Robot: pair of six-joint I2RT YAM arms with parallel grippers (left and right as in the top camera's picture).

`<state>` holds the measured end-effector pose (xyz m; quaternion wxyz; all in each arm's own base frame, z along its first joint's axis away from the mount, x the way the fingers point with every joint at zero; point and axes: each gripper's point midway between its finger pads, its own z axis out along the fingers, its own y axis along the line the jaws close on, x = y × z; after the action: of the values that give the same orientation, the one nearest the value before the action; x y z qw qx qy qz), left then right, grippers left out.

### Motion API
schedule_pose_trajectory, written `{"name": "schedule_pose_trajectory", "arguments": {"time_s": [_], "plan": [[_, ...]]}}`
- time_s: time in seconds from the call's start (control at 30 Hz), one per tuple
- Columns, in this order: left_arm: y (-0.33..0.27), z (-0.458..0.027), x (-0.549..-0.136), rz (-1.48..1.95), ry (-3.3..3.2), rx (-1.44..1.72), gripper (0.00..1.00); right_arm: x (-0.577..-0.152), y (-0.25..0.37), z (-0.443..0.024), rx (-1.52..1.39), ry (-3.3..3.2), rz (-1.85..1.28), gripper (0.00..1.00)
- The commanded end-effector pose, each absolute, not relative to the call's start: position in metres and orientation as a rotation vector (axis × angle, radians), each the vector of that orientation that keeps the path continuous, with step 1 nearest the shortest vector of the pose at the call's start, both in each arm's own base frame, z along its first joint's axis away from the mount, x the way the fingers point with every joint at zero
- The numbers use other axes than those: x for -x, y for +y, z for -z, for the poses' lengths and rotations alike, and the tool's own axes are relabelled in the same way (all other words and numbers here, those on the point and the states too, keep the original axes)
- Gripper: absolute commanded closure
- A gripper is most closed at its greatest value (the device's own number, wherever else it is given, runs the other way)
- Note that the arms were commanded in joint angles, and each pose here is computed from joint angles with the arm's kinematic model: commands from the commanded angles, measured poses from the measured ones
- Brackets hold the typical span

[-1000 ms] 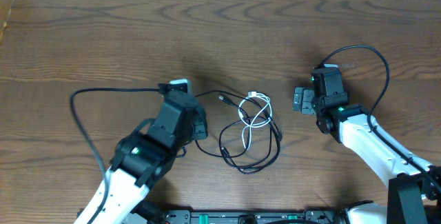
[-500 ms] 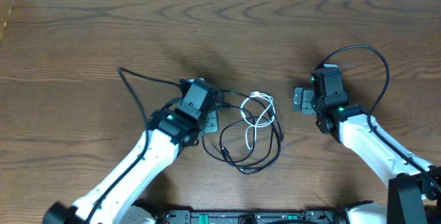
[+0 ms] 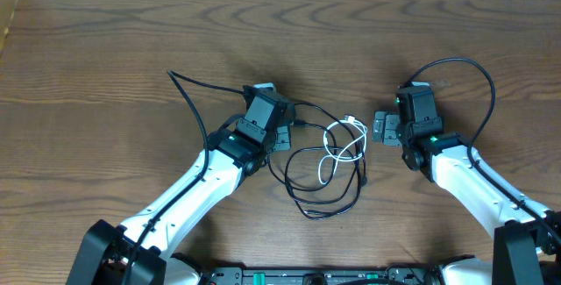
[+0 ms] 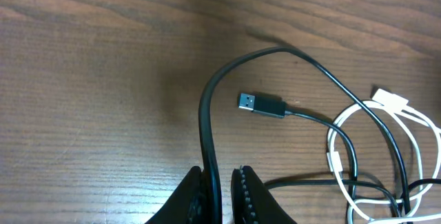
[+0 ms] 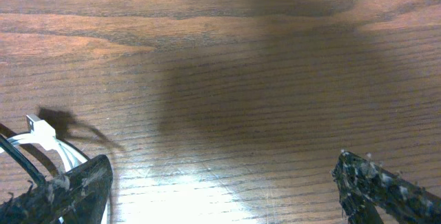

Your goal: Untangle cables

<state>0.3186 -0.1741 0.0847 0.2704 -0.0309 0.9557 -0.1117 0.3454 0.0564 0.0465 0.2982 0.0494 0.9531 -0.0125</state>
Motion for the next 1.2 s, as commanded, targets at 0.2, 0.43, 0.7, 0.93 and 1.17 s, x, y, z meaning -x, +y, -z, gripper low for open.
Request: {"name": "schedule_pose_trajectory", "arguments": {"time_s": [0.2,0.43,0.7,0.93,1.17], "plan": [[-0.175,-0.0907,-0.3251,0.299,2.554,0.055,0.83,-0.3438,0.0549,-0.0477,-0.12,2.529,0.039,0.01],[-0.1749,-0.0906,-0.325,0.298,2.554,0.055,0.83,-0.3437,0.0548,-0.0477,-0.12,2.53,0.04,0.01],[-0.1745,-0.0901,-0.3243,0.295,2.558,0.055,0.83,-0.3437,0.0549,-0.0477,-0.12,2.529,0.039,0.01],[-0.1742,-0.0897,-0.3239,0.294,2.56,0.055,0.83,-0.3437,0.0548,-0.0477,-0.12,2.53,0.04,0.01],[-0.1742,-0.0897,-0.3239,0.293,2.56,0.054,0.83,-0.3437,0.0548,-0.0477,-0.12,2.53,0.04,0.01]]}}
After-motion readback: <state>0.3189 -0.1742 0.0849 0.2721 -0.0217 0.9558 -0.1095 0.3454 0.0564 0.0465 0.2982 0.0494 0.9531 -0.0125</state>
